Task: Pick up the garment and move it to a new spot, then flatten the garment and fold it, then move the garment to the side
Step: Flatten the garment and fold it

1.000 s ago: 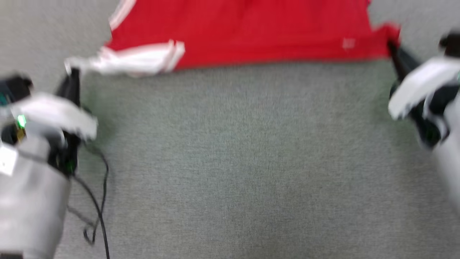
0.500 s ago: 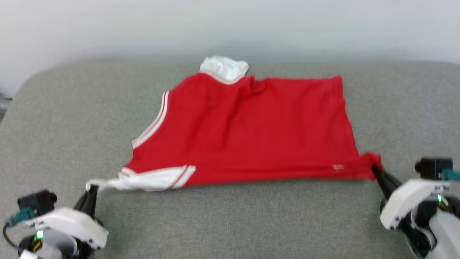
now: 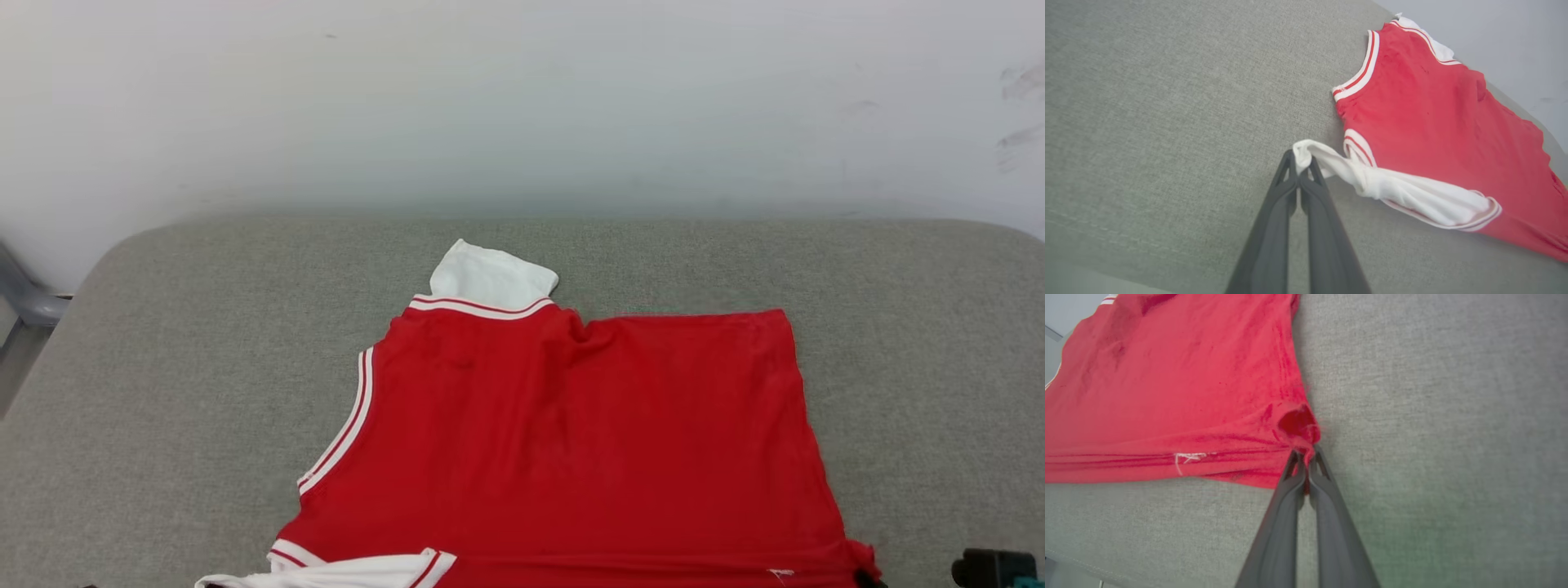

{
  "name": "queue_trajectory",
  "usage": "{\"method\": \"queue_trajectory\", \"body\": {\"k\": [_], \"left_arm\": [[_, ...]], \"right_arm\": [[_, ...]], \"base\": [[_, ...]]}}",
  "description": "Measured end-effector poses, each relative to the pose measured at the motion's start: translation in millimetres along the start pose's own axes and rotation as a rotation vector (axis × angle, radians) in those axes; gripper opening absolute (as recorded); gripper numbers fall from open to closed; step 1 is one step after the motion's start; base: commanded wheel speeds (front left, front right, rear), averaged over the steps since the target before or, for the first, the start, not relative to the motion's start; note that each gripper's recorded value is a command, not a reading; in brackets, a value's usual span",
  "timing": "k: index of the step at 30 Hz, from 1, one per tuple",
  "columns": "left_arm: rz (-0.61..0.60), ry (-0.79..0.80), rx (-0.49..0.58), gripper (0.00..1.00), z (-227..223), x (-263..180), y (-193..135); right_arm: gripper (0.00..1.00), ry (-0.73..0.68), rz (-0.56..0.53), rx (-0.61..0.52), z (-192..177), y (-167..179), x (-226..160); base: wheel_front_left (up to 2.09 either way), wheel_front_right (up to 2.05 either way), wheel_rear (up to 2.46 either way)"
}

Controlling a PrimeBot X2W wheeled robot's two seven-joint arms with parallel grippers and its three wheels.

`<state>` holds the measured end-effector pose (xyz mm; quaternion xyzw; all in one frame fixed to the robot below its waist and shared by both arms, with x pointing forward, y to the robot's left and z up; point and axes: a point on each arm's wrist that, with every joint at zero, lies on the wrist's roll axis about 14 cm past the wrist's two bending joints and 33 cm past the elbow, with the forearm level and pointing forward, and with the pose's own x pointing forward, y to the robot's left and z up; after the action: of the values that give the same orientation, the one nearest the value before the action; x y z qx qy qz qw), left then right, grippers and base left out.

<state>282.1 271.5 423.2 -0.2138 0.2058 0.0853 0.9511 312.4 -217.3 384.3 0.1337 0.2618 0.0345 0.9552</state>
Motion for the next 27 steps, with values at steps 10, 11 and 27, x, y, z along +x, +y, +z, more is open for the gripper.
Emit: {"method": "queue_trajectory", "body": {"k": [10,11,27], "left_arm": [[-0.068,-0.028,0.024,0.0,20.0,-12.6,-29.3],[-0.083,-0.034,0.032,0.0,23.7,-8.8,-35.3],[-0.215,0.028,0.092,0.0,31.7,81.7,-93.5]], "right_arm": [[0.0,-0.016,-0.042,0.024,12.9,7.8,-24.9],[0.0,-0.018,-0.04,0.022,17.0,10.4,-24.5],[0.0,0.02,0.003,-0.037,52.3,27.3,36.4]], "base": [[0.0,0.0,0.0],[0.0,0.0,0.0],[0.0,0.0,0.0]]}}
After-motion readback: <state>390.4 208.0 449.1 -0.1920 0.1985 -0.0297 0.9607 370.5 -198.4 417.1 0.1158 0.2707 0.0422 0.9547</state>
